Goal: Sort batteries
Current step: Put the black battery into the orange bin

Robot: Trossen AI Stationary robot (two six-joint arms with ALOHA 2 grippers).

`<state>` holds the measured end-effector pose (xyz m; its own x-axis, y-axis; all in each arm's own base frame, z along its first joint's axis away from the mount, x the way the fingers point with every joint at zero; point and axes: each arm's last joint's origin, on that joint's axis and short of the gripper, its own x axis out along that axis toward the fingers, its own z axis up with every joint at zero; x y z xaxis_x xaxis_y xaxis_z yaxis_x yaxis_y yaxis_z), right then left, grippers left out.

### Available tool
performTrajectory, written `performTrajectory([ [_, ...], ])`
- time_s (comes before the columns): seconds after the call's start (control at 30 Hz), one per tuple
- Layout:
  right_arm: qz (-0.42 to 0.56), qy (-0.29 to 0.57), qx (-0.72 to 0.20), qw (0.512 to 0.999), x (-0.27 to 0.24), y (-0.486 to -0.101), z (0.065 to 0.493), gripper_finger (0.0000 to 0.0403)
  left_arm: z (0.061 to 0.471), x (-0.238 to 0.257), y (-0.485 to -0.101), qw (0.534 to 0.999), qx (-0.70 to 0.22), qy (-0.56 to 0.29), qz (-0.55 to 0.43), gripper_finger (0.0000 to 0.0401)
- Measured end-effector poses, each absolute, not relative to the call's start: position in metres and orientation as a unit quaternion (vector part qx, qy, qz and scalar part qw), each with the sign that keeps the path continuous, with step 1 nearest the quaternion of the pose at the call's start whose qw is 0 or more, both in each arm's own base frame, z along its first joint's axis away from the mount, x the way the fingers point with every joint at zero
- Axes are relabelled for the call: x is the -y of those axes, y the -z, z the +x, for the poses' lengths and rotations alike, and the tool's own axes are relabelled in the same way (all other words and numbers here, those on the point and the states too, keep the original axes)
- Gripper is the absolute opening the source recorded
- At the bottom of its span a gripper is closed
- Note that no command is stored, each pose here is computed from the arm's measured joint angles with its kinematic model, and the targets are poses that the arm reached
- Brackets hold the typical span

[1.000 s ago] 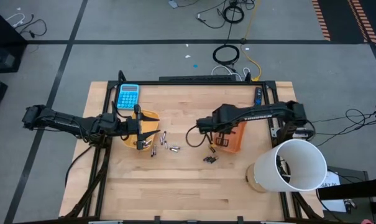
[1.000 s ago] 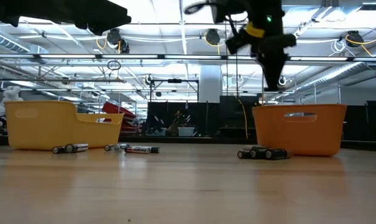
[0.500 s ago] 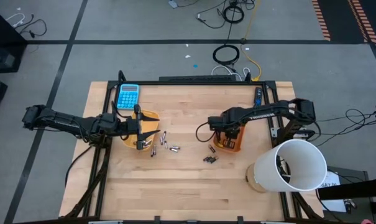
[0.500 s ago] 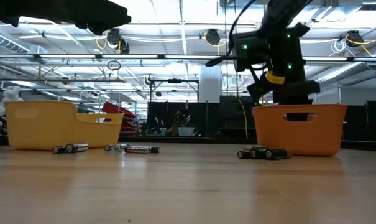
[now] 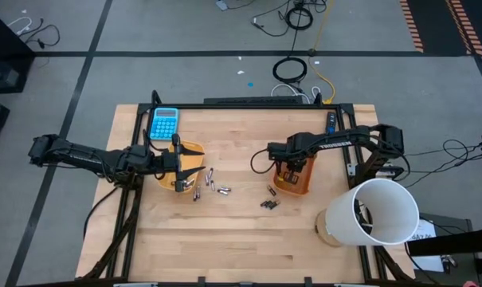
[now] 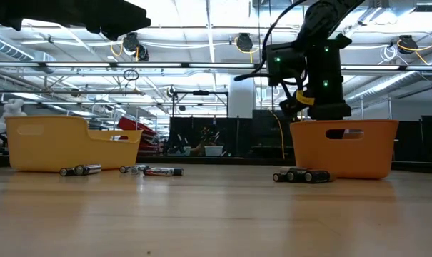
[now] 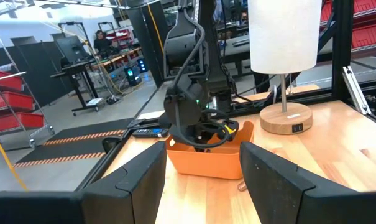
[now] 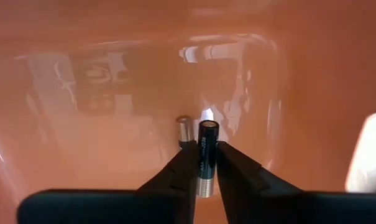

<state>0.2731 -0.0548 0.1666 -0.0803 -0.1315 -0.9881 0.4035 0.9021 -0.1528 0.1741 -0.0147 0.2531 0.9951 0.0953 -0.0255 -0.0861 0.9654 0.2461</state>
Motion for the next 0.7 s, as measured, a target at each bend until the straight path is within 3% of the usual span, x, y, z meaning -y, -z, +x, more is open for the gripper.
performTrajectory([
  [0.3,0.095,0.199,-0.71,0.669,0.055,-0.168,0.273,0.0073,0.174,0.015,-0.253,0.991,-0.019,-0.046,0.123,0.0215],
  [0.47,0.058,0.224,-0.718,0.657,0.053,-0.197,0.28,0.0074,0.174,0.015,-0.253,0.991,-0.019,-0.046,0.124,0.0215],
  [0.7,0.023,0.211,-0.634,0.743,0.025,-0.253,0.315,0.0075,0.174,0.015,-0.253,0.991,-0.021,-0.046,0.126,0.0215],
])
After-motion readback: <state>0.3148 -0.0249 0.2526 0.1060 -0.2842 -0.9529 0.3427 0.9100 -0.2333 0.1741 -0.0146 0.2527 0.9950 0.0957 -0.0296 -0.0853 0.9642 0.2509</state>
